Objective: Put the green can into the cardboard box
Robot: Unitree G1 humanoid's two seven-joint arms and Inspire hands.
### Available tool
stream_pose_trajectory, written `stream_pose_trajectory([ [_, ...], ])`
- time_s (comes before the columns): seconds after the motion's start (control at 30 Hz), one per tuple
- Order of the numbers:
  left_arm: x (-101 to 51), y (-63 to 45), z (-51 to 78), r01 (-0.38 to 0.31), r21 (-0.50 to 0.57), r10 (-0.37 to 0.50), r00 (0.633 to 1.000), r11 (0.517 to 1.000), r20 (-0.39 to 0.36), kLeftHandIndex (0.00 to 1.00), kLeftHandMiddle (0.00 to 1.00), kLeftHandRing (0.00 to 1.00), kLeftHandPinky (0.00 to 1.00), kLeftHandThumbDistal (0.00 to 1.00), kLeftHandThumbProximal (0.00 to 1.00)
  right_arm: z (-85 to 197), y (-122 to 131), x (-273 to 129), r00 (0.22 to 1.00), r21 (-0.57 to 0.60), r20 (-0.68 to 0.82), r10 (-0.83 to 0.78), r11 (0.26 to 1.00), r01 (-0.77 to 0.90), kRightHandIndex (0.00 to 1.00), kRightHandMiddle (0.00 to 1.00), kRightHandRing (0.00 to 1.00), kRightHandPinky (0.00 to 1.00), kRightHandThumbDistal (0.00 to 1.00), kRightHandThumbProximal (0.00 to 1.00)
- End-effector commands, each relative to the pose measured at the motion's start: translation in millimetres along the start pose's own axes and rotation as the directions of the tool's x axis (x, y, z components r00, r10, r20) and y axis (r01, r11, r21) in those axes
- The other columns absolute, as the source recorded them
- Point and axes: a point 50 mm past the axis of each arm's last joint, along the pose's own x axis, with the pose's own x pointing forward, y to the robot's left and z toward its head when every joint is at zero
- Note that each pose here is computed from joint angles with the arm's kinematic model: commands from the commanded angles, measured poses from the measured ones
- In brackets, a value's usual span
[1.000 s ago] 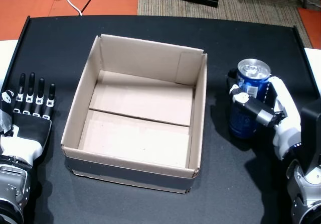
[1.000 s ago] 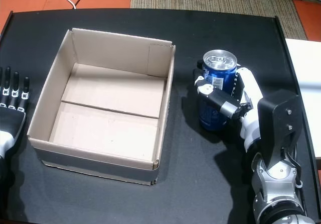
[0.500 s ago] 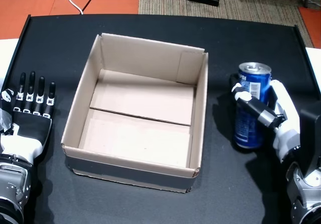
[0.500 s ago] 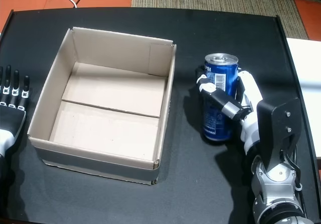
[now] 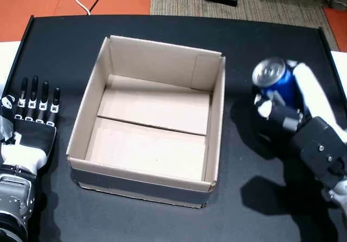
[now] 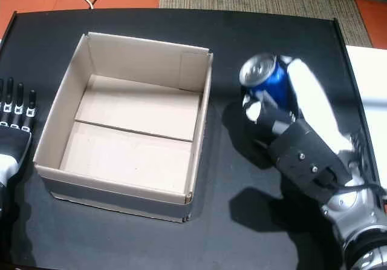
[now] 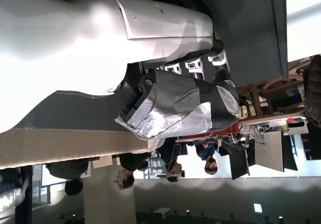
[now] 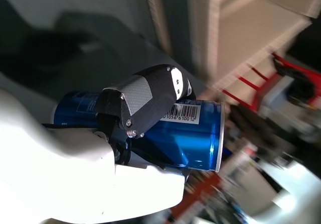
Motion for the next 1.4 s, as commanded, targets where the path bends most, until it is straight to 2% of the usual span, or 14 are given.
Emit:
stream_pose_trajectory([
  [0.0,-17.7,36.9,-15.7,-0.165,0.006,0.165,0.985,0.986,-0.06,0.57,0.52,0.6,0.77,0.0,0.57,15,-12,11,0.994,-0.019,0.098,-0.042,0.999,0.044,0.17,0.26,0.29,0.16,0.07,0.0],
  [0.23,-17.0,36.2,-17.5,-0.171,0.009,0.171,0.983,0.985,-0.062,0.59,0.53,0.61,0.78,0.0,0.59,32,-28,26,0.977,-0.048,0.195,-0.091,0.994,0.102,0.09,0.18,0.21,0.14,0.1,0.0],
  [0.33,-16.6,35.8,-18.7,-0.181,0.015,0.182,0.981,0.983,-0.062,0.57,0.5,0.59,0.75,0.0,0.59,38,-35,31,0.968,-0.064,0.227,-0.105,0.99,0.123,0.06,0.14,0.18,0.14,0.1,0.09],
  [0.43,-17.0,36.2,-19.5,-0.175,0.01,0.175,0.982,0.985,-0.065,0.58,0.51,0.59,0.73,0.0,0.59,45,-40,35,0.955,-0.061,0.266,-0.128,0.987,0.149,0.01,0.09,0.14,0.16,0.16,0.2],
  [0.53,-17.0,35.9,-20.1,-0.17,0.009,0.17,0.983,0.985,-0.065,0.58,0.52,0.61,0.75,0.0,0.57,52,-44,38,0.939,-0.065,0.305,-0.159,0.98,0.187,0.0,0.08,0.12,0.08,0.19,0.3],
  [0.67,-16.0,34.5,-21.0,-0.173,0.014,0.173,0.983,0.985,-0.067,0.58,0.51,0.6,0.77,0.0,0.58,61,-48,40,0.903,-0.066,0.37,-0.219,0.963,0.261,0.0,0.05,0.1,0.06,0.19,0.29],
  [0.73,-15.5,33.8,-21.4,-0.177,0.012,0.177,0.982,0.984,-0.068,0.58,0.51,0.59,0.77,0.0,0.59,66,-51,40,0.876,-0.065,0.412,-0.252,0.951,0.304,0.0,0.02,0.08,0.11,0.2,0.21],
  [0.77,-15.5,33.7,-21.5,-0.176,0.012,0.176,0.982,0.984,-0.068,0.57,0.52,0.59,0.76,0.0,0.58,68,-52,41,0.862,-0.054,0.431,-0.266,0.946,0.319,0.0,0.03,0.09,0.21,0.2,0.18],
  [0.83,-15.3,33.2,-21.6,-0.172,0.017,0.173,0.982,0.985,-0.072,0.57,0.52,0.6,0.75,0.0,0.58,73,-54,41,0.837,-0.047,0.464,-0.289,0.936,0.349,0.04,0.04,0.09,0.27,0.18,0.22],
  [0.9,-15.0,32.6,-21.9,-0.169,0.012,0.169,0.983,0.986,-0.072,0.58,0.52,0.6,0.74,0.0,0.56,78,-57,43,0.821,-0.044,0.487,-0.299,0.93,0.365,0.01,0.02,0.06,0.21,0.17,0.24],
  [0.97,-14.9,32.4,-22.1,-0.168,0.011,0.169,0.983,0.986,-0.072,0.57,0.52,0.6,0.73,0.0,0.56,81,-59,45,0.807,-0.051,0.505,-0.308,0.922,0.384,0.0,0.0,0.05,0.13,0.19,0.31],
  [1.2,-15.5,33.0,-23.3,-0.162,-0.002,0.161,0.984,0.987,-0.076,0.56,0.51,0.61,0.77,0.0,0.52,97,-59,52,0.754,-0.04,0.568,-0.33,0.904,0.426,0.0,0.0,0.0,0.08,0.24,0.34],
  [1.3,-14.5,31.8,-24.4,-0.174,0.003,0.174,0.982,0.985,-0.075,0.57,0.52,0.61,0.76,0.0,0.52,100,-55,54,0.748,-0.042,0.574,-0.332,0.901,0.432,0.0,0.0,0.0,0.08,0.28,0.38],
  [1.37,-14.2,31.3,-25.1,-0.174,0.007,0.174,0.982,0.985,-0.075,0.57,0.51,0.6,0.76,0.0,0.54,103,-53,56,0.745,-0.041,0.578,-0.333,0.9,0.434,0.0,0.0,0.0,0.11,0.27,0.36],
])
